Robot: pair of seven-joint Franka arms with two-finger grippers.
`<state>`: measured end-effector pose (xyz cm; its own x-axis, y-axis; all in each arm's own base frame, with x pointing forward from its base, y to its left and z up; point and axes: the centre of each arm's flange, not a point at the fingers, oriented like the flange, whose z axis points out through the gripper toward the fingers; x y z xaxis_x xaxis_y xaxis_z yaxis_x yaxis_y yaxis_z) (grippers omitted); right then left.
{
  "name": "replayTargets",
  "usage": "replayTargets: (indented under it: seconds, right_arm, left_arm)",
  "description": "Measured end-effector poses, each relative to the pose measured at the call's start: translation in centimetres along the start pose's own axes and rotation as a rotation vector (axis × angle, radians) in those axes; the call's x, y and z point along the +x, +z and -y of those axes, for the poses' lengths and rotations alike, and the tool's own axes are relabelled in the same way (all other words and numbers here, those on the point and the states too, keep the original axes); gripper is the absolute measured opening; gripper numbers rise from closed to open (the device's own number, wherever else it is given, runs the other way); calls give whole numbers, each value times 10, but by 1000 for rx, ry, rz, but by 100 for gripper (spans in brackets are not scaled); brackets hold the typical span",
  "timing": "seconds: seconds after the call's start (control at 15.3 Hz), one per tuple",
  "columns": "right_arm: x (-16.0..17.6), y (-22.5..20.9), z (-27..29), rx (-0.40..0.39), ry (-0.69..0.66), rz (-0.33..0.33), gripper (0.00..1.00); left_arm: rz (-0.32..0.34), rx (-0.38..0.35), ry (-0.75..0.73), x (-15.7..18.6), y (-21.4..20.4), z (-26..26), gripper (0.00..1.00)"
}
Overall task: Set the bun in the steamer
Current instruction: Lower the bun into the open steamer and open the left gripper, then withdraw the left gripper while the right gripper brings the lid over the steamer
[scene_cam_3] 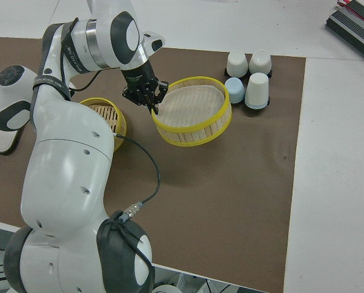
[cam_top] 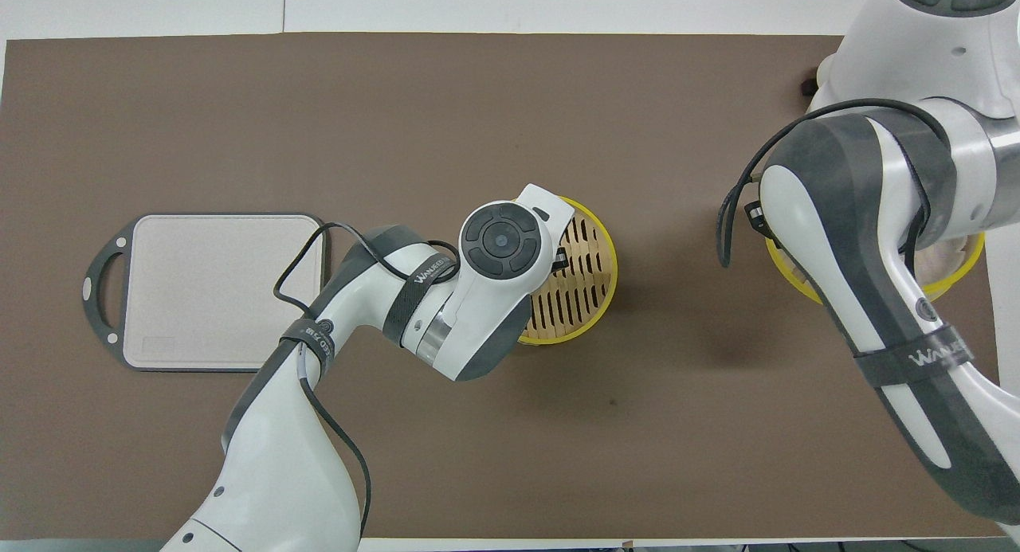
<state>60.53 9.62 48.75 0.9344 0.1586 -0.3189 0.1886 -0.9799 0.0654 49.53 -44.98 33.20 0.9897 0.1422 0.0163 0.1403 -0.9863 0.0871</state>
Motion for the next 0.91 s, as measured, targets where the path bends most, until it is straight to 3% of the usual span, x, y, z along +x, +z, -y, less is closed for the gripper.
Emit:
replayTargets:
  seconds: [0.13, 0.39, 0.59, 0.78, 0.91]
  right_arm:
    - [-1, -1, 1, 0, -2, -2, 8]
    - [0, -3, 5, -2, -9, -13, 8]
    - [3, -6, 12, 9, -15, -50, 8]
    - [10, -12, 26, 59, 19, -112, 8]
    - [16, -21, 65, 94, 63, -195, 8]
  left_arm:
    - [-1, 1, 0, 0, 2, 0, 27]
    - [5, 8, -13, -1, 0, 0, 67]
    - [15, 22, -38, 7, -37, 14, 99]
    - [36, 39, -82, 30, -116, 62, 100]
    - [51, 46, -88, 45, -166, 105, 100]
